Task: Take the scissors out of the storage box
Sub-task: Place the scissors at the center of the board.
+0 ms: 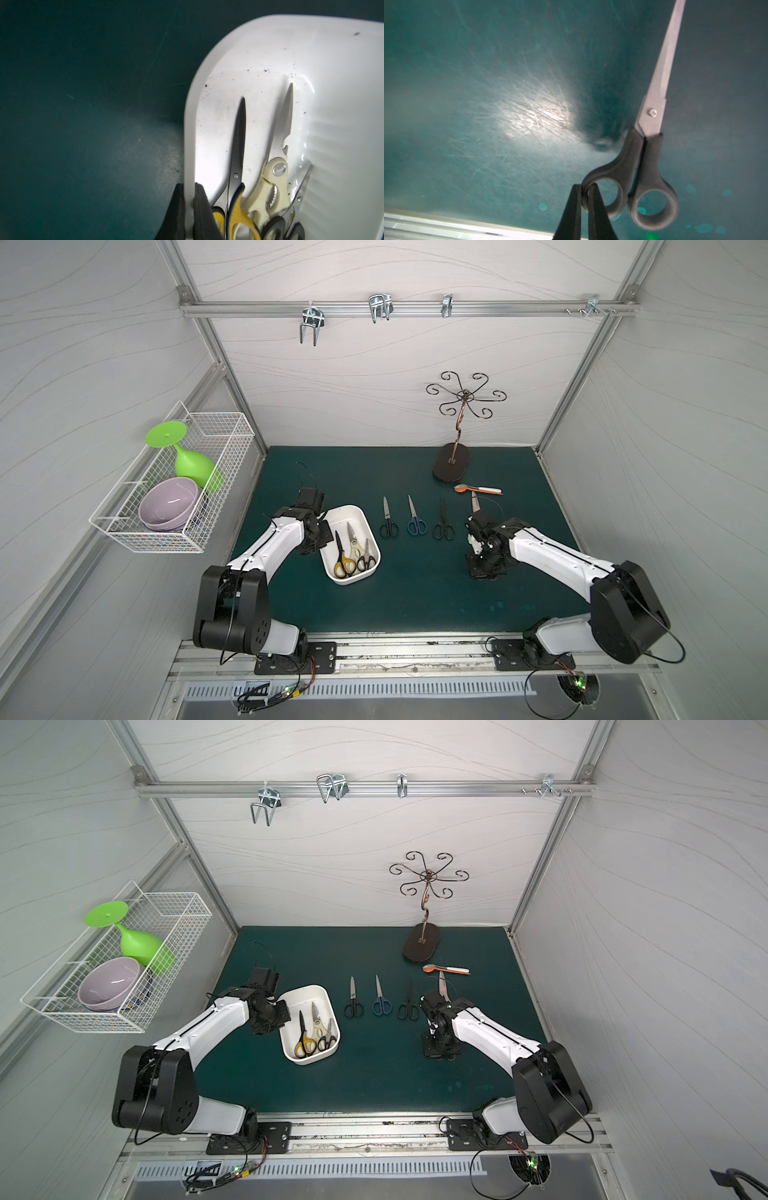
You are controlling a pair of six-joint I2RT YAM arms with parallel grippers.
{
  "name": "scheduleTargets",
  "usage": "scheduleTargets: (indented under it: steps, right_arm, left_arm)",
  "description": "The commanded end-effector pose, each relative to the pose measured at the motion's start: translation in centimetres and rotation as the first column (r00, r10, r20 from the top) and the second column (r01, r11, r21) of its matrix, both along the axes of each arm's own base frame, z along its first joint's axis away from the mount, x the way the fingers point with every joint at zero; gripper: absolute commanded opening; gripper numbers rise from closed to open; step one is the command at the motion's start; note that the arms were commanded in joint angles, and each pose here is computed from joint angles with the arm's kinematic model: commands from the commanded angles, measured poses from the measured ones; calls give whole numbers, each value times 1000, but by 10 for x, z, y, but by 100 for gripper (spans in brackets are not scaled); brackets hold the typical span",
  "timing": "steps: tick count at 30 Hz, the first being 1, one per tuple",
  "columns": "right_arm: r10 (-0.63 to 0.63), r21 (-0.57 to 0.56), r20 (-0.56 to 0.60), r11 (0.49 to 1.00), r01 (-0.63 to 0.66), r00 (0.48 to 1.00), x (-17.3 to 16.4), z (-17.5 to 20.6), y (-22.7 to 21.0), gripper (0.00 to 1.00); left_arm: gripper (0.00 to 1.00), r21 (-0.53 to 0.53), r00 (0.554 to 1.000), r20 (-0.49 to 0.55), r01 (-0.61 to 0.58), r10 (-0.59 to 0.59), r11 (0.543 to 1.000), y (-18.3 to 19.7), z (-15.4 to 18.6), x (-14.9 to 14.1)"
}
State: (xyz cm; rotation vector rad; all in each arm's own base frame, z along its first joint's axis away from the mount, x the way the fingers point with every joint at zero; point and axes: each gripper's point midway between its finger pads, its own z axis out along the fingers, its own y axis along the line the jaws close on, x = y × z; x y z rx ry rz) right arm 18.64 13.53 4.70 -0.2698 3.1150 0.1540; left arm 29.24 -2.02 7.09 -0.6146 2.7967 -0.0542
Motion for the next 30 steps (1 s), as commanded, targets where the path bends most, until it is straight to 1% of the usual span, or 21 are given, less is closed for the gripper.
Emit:
scheduleTargets:
  steps: [1,7,15,19,21,22,27,30]
  right_arm:
    - [-9,-37,-91,999,5,996,-14,-10,-7,0]
    - [-28,-73,-115,997,19,993,-15,-17,-11,0]
    - [-30,-115,-198,993,7,980,-21,-28,-13,0]
    - [-38,-134,-201,991,11,979,-21,-29,-15,10]
    - [-42,-142,-191,990,15,981,-20,-27,-17,25]
    - [-44,-144,-188,989,17,981,-20,-27,-18,28]
    - [-45,-137,-159,990,23,986,-17,-22,-18,29]
    - [-52,-104,-135,994,38,989,-14,-19,-13,29]
  left_arm:
    - [0,27,997,82,-11,8,1000,6,18,15]
    - [0,37,997,82,-11,8,999,8,18,15]
    - [0,40,996,86,-12,9,999,8,19,14]
    - [0,42,996,88,-12,8,999,9,20,14]
    - [0,42,996,89,-13,9,999,9,20,15]
    - [0,42,996,89,-13,9,999,9,20,15]
    - [0,42,996,89,-11,7,999,9,20,15]
    - [0,45,996,86,-11,7,999,9,20,14]
